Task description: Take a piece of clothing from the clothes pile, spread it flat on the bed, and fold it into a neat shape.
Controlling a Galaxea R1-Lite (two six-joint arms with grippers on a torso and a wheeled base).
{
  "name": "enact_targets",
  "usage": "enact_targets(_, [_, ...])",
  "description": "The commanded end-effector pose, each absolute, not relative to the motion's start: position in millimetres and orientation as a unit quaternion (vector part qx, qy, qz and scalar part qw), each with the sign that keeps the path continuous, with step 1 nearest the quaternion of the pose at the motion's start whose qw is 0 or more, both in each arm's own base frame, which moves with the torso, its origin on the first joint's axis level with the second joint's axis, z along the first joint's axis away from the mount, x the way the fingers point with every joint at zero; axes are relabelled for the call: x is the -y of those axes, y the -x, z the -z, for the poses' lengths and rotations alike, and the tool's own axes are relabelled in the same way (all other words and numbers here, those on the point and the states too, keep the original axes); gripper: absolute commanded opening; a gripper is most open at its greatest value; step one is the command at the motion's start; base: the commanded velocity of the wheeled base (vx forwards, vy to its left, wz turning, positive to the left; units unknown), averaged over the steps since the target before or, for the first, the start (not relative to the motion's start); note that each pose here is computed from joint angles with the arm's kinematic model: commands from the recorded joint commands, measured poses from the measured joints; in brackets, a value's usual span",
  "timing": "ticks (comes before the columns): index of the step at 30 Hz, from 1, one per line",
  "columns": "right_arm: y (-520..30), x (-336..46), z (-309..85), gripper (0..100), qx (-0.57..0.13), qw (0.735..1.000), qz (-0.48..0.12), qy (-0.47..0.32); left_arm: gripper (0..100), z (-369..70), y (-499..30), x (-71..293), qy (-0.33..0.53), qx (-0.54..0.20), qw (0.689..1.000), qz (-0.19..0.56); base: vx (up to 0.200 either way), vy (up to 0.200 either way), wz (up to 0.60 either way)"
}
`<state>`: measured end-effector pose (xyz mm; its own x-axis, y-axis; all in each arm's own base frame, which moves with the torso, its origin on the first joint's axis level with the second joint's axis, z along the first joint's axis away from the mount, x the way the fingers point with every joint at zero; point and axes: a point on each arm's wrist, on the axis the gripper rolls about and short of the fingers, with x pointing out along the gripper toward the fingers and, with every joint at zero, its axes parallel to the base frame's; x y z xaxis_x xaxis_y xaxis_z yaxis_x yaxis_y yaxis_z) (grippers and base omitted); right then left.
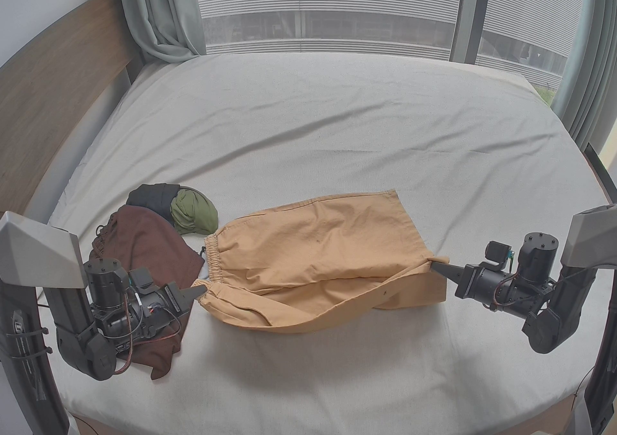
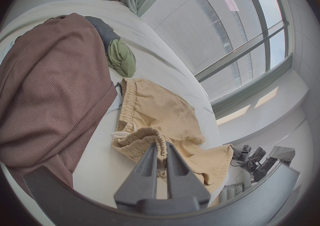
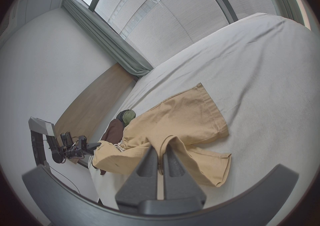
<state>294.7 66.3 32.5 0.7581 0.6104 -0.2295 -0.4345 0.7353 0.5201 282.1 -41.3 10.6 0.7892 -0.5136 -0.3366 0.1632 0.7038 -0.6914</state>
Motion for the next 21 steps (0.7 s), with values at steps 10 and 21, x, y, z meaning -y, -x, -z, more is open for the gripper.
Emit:
enact_targets(10, [-314.1,-62.0,-45.2,0,-0.157,0.916,-0.284,-0.237,0,-15.4,-289.5,45.0,0.348,-0.246,0.886,0.183,0.000,0.000,0.00])
enact_targets(21, [-338.1,-62.2,-59.3,0,-0.115,0.917,-0.289,-0.250,0,-23.1,-301.6,49.1,0.364,-0.213,0.893,0.159,0.000,0.000,0.00])
